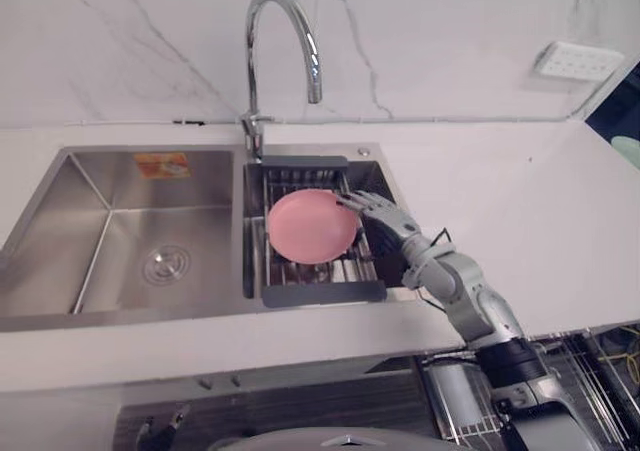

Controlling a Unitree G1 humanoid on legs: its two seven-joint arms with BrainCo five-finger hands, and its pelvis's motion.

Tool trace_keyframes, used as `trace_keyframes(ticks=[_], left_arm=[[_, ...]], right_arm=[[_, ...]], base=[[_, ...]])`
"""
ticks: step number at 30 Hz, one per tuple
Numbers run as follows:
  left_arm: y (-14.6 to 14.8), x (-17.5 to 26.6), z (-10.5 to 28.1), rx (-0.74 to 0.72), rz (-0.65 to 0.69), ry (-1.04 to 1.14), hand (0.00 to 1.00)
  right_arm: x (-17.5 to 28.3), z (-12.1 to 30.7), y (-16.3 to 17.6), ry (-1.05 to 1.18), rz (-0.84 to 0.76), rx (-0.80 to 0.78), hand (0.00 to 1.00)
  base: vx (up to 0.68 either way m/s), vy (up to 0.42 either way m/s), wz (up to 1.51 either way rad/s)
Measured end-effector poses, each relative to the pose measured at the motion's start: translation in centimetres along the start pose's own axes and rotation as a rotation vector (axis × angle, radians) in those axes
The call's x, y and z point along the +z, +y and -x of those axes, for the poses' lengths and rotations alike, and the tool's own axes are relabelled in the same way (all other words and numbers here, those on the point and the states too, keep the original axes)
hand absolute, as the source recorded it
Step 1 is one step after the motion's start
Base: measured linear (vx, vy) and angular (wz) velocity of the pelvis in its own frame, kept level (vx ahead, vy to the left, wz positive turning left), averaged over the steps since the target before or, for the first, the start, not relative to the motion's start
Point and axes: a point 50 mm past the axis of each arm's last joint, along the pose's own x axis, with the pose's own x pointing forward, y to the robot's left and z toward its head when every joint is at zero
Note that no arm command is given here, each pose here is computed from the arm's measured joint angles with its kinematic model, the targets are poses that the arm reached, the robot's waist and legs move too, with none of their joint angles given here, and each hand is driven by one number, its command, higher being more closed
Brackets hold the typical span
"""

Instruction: Walk over to the sink, pick up the cup, carry it to the dishwasher, place the cup inside the dishwasher, then close the dishwasher door

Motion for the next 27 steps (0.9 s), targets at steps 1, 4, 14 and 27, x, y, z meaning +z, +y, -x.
trace_keyframes(ticks=[1,4,14,27], left_arm=[[0.0,0.0,0.0,0.000,0.000,0.000,0.00],[0.0,0.1,0.0,0.000,0.000,-0.002,0.00],[0.0,0.2,0.0,0.001,0.000,-0.004,0.00],[0.4,0.4,-0.2,0.007,-0.012,-0.014,0.00]], right_arm=[[0.0,-0.2,0.2,-0.003,0.001,0.010,0.00],[-0.1,-0.5,0.8,0.003,0.028,0.047,0.00],[0.1,-1.9,2.2,-0.031,0.135,0.128,0.00],[-0.5,-2.4,4.5,-0.015,0.232,0.224,0.00]], base=[[-0.04,-0.009,0.02],[-0.04,-0.008,0.05],[-0.04,-0.009,0.09],[-0.02,-0.002,0.05]])
